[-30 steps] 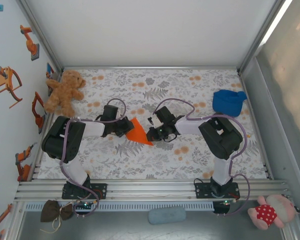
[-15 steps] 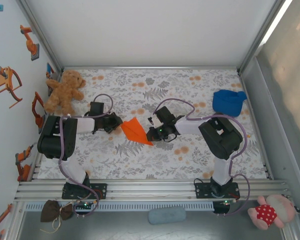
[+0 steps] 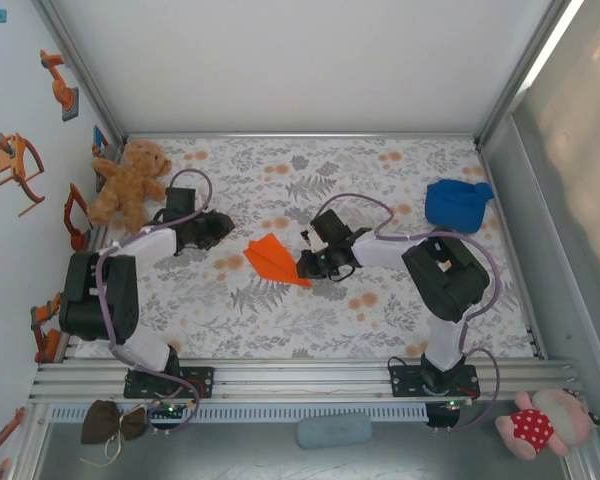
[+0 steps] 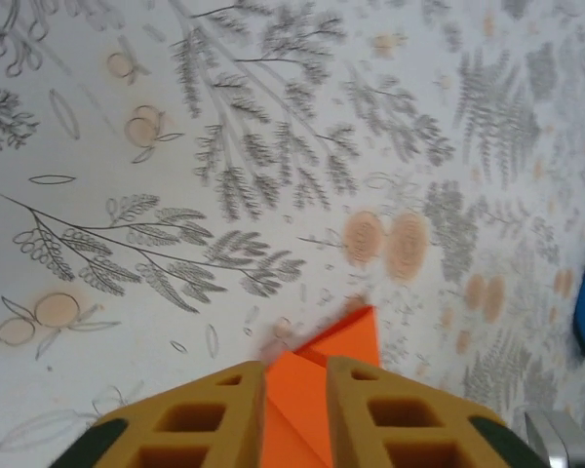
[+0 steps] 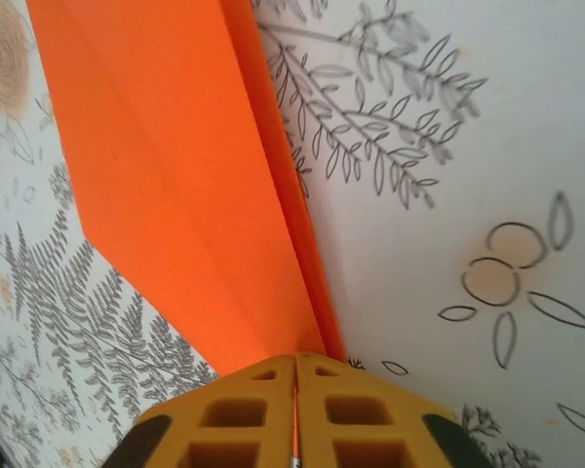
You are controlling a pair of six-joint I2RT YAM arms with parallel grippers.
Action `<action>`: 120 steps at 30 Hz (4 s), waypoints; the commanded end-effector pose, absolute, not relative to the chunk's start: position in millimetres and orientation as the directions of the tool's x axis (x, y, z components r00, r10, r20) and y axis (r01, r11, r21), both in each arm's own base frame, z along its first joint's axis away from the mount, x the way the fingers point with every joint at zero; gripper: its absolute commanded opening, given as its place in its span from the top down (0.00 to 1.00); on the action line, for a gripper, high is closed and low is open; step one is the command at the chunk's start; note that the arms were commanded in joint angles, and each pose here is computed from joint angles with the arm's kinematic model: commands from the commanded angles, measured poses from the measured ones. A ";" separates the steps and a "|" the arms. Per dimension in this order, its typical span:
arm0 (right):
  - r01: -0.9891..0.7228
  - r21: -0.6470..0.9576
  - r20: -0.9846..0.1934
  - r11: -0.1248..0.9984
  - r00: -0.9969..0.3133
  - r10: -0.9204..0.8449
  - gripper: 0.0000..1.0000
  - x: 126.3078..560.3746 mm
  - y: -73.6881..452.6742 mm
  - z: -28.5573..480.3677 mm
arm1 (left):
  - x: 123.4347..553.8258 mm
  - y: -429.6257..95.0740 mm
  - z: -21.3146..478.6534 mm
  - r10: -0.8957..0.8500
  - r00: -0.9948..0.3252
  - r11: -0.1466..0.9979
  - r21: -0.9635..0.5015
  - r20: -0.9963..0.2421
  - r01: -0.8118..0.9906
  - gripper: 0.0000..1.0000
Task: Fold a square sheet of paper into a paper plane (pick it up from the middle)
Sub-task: Fourth fold the wing at the center of the table, then turn over the paper at the center of the table.
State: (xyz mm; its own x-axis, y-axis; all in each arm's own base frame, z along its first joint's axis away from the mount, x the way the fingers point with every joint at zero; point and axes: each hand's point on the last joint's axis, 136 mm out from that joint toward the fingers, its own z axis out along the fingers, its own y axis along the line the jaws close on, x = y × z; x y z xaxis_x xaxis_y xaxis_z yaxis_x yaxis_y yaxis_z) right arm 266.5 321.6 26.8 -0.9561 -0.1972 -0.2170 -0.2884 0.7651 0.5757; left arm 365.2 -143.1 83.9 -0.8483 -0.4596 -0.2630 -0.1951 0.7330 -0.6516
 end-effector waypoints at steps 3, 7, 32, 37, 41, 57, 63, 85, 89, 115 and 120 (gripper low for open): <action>-0.425 0.546 -0.420 0.722 -0.885 -0.203 0.66 293.6 329.4 88.2 | 326.8 -141.3 101.3 -0.485 -0.834 0.726 -0.652 -0.263 -0.217 0.52; -0.487 0.510 -0.443 0.709 -0.855 -0.268 0.60 298.6 332.9 82.9 | 305.2 -140.3 107.1 -0.516 -0.817 0.704 -0.671 -0.259 -0.232 0.41; -0.513 0.634 -0.404 0.579 -0.858 -0.317 0.83 312.3 367.7 64.2 | 276.3 -152.0 105.3 -0.516 -0.823 0.663 -0.719 -0.237 -0.208 0.20; -0.523 0.651 -0.416 0.551 -0.852 -0.317 0.96 310.5 371.4 71.4 | 276.0 -160.3 108.7 -0.493 -0.838 0.650 -0.739 -0.233 -0.177 0.20; -0.529 0.659 -0.442 0.534 -0.848 -0.294 1.00 311.3 372.9 86.7 | 276.1 -169.7 117.2 -0.469 -0.850 0.629 -0.766 -0.240 -0.131 0.21; -0.437 0.825 -0.494 0.358 -0.866 0.080 1.00 324.7 357.9 239.0 | 279.4 -220.6 216.7 -0.425 -0.827 0.393 -0.898 -0.369 0.199 0.22; -0.400 0.882 -0.441 0.250 -0.887 0.136 1.00 319.9 360.2 265.6 | 282.4 -247.6 232.1 -0.371 -0.843 0.341 -0.902 -0.389 0.265 0.27; -0.350 0.910 -0.388 0.224 -0.909 0.156 1.00 319.0 352.0 276.8 | 282.4 -270.3 250.1 -0.315 -0.829 0.285 -0.880 -0.462 0.381 0.72; -0.343 0.909 -0.384 0.236 -0.910 0.156 0.97 321.0 348.9 275.0 | 282.9 -269.9 249.1 -0.311 -0.829 0.295 -0.877 -0.464 0.380 0.78; -0.275 0.684 -0.537 0.675 -0.817 0.212 0.67 342.3 259.3 246.8 | 288.4 -220.7 201.9 -0.172 -0.834 0.754 -0.614 -0.525 0.232 0.92; -0.218 0.604 -0.557 0.767 -0.803 0.210 0.68 342.8 238.1 232.9 | 292.6 -186.3 178.5 -0.029 -0.846 0.944 -0.294 -0.532 0.152 0.92</action>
State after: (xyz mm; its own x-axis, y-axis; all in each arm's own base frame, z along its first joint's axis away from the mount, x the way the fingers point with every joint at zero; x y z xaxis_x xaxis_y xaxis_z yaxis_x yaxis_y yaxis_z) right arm 340.1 260.0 230.4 -0.8377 0.2176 -0.5009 -0.2385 0.6793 0.6940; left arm 303.8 -226.6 218.8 -0.8090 -0.1906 -0.5561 0.2189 0.7803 -0.5859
